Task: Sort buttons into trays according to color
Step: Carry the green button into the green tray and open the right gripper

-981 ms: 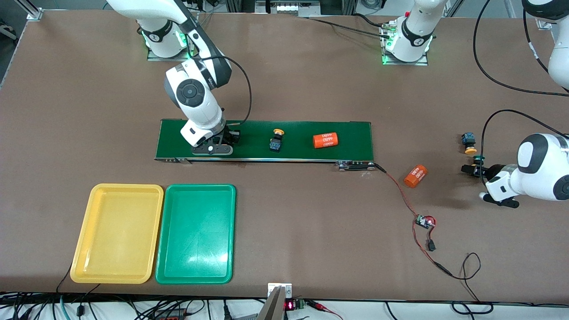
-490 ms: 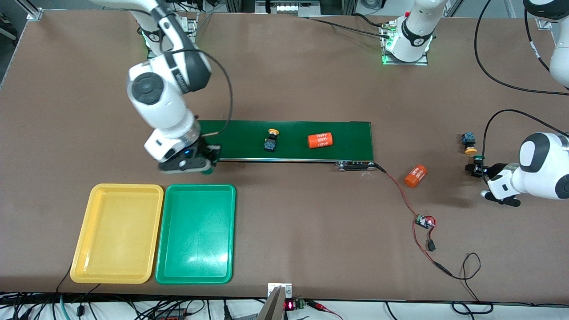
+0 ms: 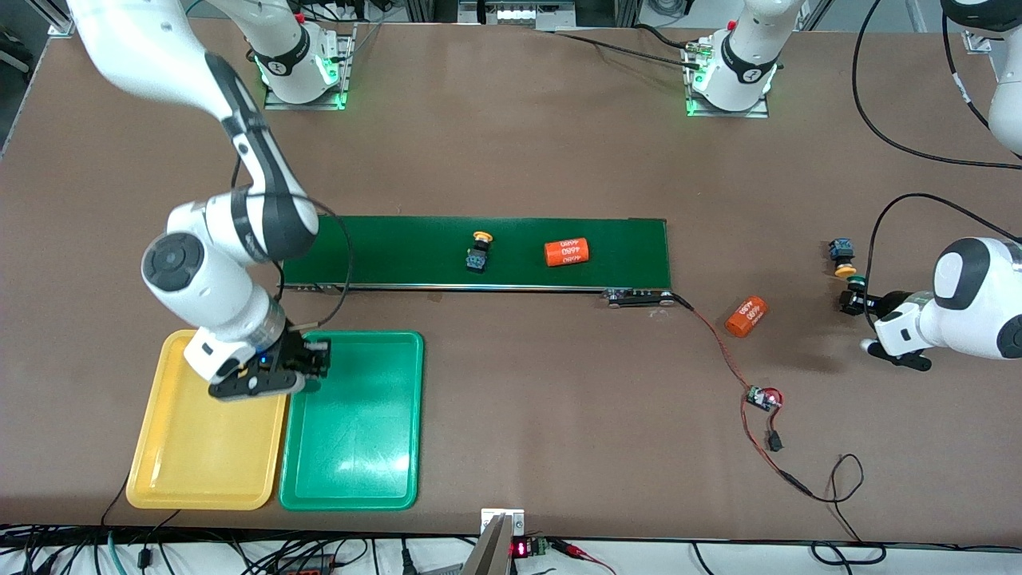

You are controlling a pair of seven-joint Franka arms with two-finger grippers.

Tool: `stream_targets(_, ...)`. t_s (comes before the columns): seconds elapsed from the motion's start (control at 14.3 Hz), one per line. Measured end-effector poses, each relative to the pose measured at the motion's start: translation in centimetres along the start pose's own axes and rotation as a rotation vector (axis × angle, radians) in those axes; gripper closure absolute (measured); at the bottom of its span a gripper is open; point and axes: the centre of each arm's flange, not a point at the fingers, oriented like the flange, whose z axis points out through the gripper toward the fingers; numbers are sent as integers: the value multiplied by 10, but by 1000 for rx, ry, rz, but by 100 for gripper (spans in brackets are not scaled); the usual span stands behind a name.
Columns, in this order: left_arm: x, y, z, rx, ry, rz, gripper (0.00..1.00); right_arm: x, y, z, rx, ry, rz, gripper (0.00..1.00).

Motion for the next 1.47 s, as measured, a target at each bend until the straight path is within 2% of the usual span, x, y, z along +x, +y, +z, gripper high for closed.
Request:
stream_targets(0.21,14,66,-47,-4,1,58,58,3,2,46,14,48,6,59)
stream_targets(0.49,33,164,-65,-63,-49,-11,58,-5,20,99,20,102,1,59)
stream_targets(0.91,48,278,-79,-61,-57,-53,58,-11,35,121,10,91,-22,57)
stream_targets(1.26,51,324,-65,-75,-6,-99,58,-7,38,115,4,97,-34,7)
stream_targets(1.33,50,340,-54,-81,0,-129,58,-4,33,100,3,64,-48,0)
stream_targets(1.47,46,364,-39,-88,-2,-177,58,-3,17,70,3,-22,-68,0)
